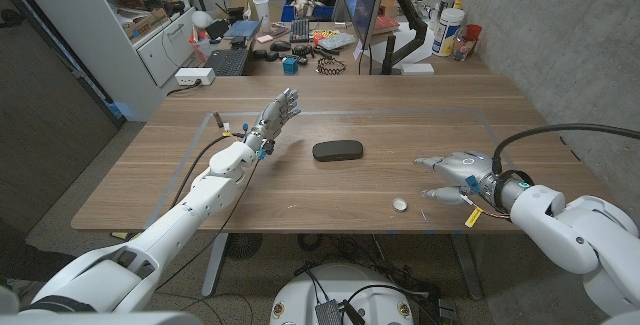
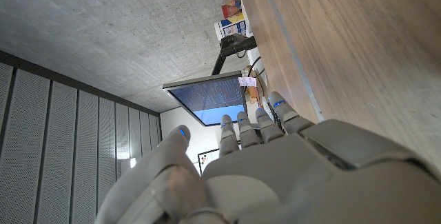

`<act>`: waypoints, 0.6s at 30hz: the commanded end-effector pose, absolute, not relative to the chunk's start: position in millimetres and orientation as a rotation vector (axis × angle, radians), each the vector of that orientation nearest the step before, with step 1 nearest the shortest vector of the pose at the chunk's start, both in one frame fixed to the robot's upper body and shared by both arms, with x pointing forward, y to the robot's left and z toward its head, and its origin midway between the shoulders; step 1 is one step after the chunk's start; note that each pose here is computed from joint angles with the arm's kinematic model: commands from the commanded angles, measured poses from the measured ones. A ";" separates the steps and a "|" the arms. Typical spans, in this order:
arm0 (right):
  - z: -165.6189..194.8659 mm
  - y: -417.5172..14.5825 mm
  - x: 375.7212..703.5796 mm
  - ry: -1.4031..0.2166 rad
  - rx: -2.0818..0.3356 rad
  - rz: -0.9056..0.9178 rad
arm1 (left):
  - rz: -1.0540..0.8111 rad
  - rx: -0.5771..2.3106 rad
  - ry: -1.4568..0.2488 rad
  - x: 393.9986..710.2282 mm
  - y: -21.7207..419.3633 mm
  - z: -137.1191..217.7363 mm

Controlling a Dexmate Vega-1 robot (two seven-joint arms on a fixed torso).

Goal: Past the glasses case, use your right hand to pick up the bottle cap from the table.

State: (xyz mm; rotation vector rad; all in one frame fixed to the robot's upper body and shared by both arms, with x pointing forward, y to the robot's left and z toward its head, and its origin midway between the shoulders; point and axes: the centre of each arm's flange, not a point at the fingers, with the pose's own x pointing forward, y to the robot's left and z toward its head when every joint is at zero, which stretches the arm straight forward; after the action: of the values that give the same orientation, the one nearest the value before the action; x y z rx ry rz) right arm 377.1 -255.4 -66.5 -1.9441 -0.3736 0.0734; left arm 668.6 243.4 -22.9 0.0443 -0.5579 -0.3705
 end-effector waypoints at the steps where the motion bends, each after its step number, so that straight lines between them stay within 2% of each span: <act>1: -71.1 -247.2 380.1 -0.364 -1.966 0.087 | -0.371 0.043 -0.552 670.1 247.5 -25.0; 18: -76.6 -236.1 381.8 -0.372 -1.981 0.124 | -0.376 0.026 -0.547 671.6 250.2 -27.9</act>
State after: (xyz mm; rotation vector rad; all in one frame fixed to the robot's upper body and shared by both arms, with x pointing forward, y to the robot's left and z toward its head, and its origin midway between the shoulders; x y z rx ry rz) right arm 380.7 -241.2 -73.9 -1.9793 -0.3717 0.1051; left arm 671.0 248.0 -26.7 0.0398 -0.5478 -0.3735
